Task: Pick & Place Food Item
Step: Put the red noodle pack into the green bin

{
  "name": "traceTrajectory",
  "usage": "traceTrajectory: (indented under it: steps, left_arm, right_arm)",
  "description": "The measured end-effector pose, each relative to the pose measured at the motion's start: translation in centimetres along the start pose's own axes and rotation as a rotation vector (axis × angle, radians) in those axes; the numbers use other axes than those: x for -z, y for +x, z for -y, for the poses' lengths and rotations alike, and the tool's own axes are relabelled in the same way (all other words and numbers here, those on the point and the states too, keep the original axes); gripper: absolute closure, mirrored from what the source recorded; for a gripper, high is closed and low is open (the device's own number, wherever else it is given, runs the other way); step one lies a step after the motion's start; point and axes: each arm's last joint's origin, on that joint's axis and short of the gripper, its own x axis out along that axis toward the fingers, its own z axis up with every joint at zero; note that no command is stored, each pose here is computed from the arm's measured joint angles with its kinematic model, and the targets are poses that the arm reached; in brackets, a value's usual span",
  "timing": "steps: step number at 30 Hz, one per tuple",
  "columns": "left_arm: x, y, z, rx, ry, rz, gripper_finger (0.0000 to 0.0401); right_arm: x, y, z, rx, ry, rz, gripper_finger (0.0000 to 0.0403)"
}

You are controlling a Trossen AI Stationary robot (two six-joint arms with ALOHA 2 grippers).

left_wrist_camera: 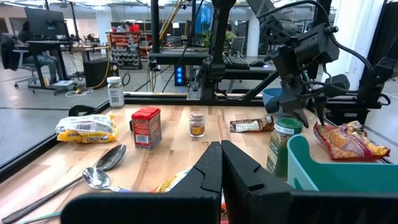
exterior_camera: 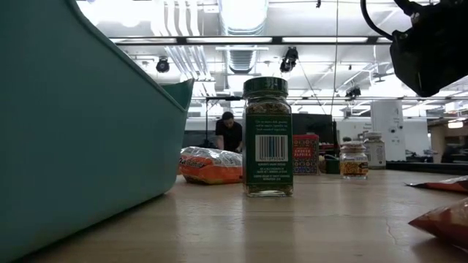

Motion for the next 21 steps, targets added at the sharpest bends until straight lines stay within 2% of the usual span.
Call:
traceTrajectory:
  steps: [6,11,21]
  left_arm:
    - [0.00,0.00,0.00,0.000,0.000,0.000,0.0401]
    - [0.00,0.00,0.00,0.000,0.000,0.000,0.0401]
    - [0.00,0.00,0.00,0.000,0.000,0.000,0.0401]
  right_arm:
    - [0.05,-0.01,0.28,0.026,-0.008,-0.005,0.0333]
    - [0.05,0.00,0.31,0.027,-0.018,-0.005,0.0385]
    - [-0.28,-0.22,0.88,0.081,-0.009,0.023,0.0393]
